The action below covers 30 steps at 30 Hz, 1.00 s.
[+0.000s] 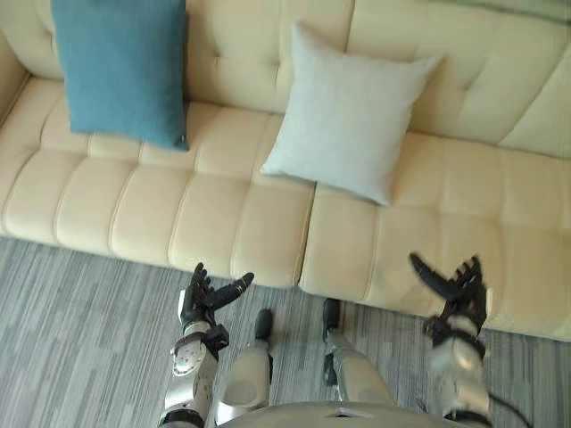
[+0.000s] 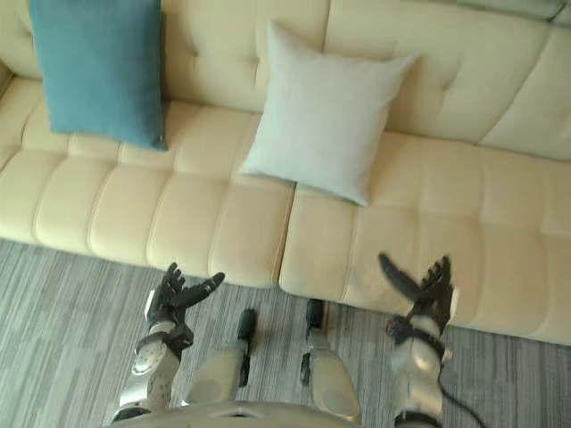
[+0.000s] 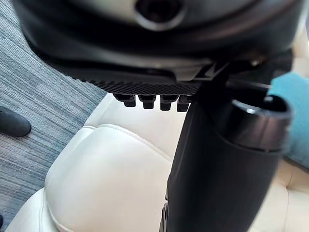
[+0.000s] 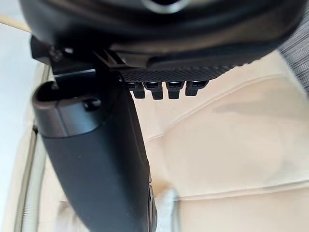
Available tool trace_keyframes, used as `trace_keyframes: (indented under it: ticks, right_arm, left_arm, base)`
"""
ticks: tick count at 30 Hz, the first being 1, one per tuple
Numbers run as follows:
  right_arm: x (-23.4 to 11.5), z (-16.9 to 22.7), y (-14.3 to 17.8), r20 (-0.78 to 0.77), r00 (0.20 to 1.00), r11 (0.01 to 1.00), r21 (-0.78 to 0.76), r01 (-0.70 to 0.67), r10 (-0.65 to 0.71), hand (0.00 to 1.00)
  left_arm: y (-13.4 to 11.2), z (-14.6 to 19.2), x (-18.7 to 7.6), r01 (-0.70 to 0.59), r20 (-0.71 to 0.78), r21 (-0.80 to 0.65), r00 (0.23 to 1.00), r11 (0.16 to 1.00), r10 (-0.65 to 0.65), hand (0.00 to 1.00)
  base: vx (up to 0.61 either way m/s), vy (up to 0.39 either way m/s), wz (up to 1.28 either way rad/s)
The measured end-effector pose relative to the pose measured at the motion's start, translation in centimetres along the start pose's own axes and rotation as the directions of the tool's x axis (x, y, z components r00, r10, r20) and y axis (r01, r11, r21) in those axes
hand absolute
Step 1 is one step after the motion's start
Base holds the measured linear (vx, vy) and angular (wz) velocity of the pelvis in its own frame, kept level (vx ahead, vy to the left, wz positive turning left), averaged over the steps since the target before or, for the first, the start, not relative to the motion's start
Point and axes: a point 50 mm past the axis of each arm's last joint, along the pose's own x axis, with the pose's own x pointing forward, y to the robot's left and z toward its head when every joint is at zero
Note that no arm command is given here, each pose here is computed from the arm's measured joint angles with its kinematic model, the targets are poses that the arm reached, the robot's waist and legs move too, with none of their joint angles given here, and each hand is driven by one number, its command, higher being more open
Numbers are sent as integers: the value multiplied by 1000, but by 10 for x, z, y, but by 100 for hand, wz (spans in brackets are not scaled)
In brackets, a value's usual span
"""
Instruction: Pick up cushions and gather them together orderly.
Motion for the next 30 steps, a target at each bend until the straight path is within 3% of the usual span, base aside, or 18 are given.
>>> trace_keyframes:
  ticks: [2, 5, 10, 14, 19, 26, 30]
  right_arm:
    - [-48, -50, -28, -201, 980, 996, -83, -27, 10, 100]
    - [-97, -84, -54, -366, 930, 980, -180, -82, 11, 100]
    - [-148, -126, -76, -581, 814, 939, -289, -187, -17, 100]
    - [-171, -146, -87, -684, 727, 920, -323, -220, -66, 100]
    - [-181, -155, -93, -731, 677, 913, -331, -238, -89, 100]
    - [-192, -173, -84, -802, 590, 915, -300, -271, -88, 100]
    - [-186, -174, -78, -802, 592, 919, -291, -267, -82, 100]
  left_arm:
    - [10, -14, -10, -9, -52, 41, 999, 999, 11, 100]
    - [20, -30, -19, -18, -110, 95, 993, 995, 29, 100]
    - [35, -67, -35, -37, -264, 173, 961, 984, 82, 100]
    - [42, -94, -50, -26, -382, 233, 917, 972, 116, 100]
    - [50, -106, -59, -9, -435, 276, 890, 961, 133, 100]
    - [53, -94, -42, -1, -400, 349, 904, 937, 149, 100]
    - [47, -90, -35, -22, -381, 323, 912, 946, 152, 100]
  base:
    - [96, 33, -20]
    - [103, 39, -19]
    - [90, 24, -20]
    - [103, 22, -9]
    - [83, 40, -21]
    - [-56, -59, 6]
    - [-97, -221, 17]
